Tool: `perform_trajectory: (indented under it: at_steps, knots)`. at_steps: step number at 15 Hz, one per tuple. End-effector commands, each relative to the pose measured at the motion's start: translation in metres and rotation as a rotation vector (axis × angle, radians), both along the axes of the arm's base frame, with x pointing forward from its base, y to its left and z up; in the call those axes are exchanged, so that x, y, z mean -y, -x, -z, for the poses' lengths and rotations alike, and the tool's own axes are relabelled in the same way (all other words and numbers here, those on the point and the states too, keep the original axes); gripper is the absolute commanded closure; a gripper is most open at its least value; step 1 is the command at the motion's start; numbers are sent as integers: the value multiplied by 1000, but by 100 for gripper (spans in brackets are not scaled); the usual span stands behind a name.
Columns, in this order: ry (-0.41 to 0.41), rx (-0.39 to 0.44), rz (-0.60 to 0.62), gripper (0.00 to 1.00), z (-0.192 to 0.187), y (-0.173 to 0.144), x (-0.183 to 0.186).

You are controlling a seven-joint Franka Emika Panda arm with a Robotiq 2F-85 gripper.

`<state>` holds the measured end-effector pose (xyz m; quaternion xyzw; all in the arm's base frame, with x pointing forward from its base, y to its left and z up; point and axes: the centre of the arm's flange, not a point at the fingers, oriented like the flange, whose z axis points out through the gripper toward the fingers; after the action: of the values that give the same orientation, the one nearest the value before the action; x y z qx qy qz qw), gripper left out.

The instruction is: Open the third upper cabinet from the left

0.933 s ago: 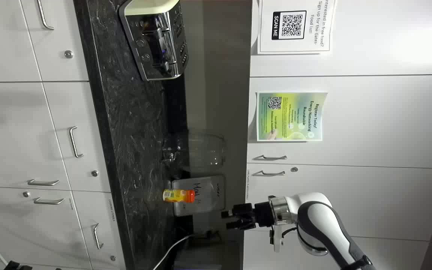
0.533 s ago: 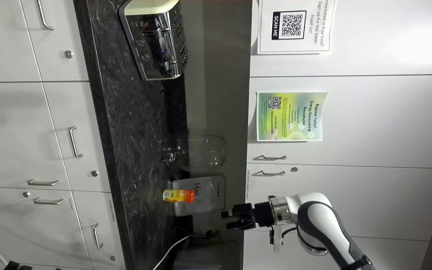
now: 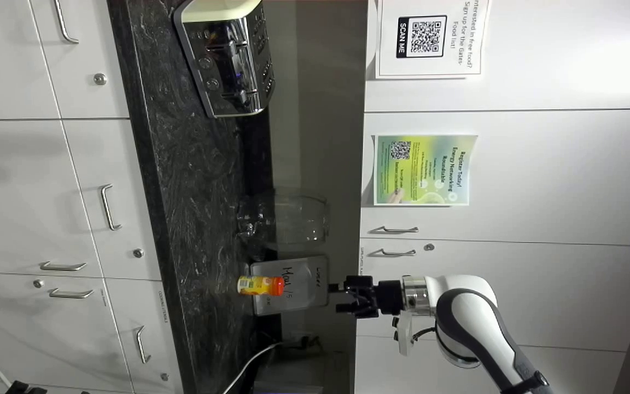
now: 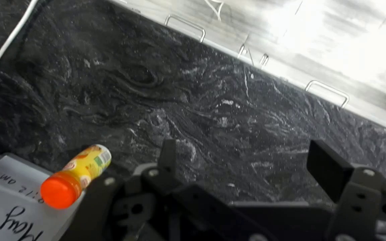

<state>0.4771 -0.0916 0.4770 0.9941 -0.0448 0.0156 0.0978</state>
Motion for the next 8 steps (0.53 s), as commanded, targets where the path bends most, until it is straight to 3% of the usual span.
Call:
perform_trajectory:
  at_steps: [1, 8]
  knots:
    - [85, 156, 93, 0, -9, -8, -33]
    - [274, 427, 290, 0, -27, -28, -72]
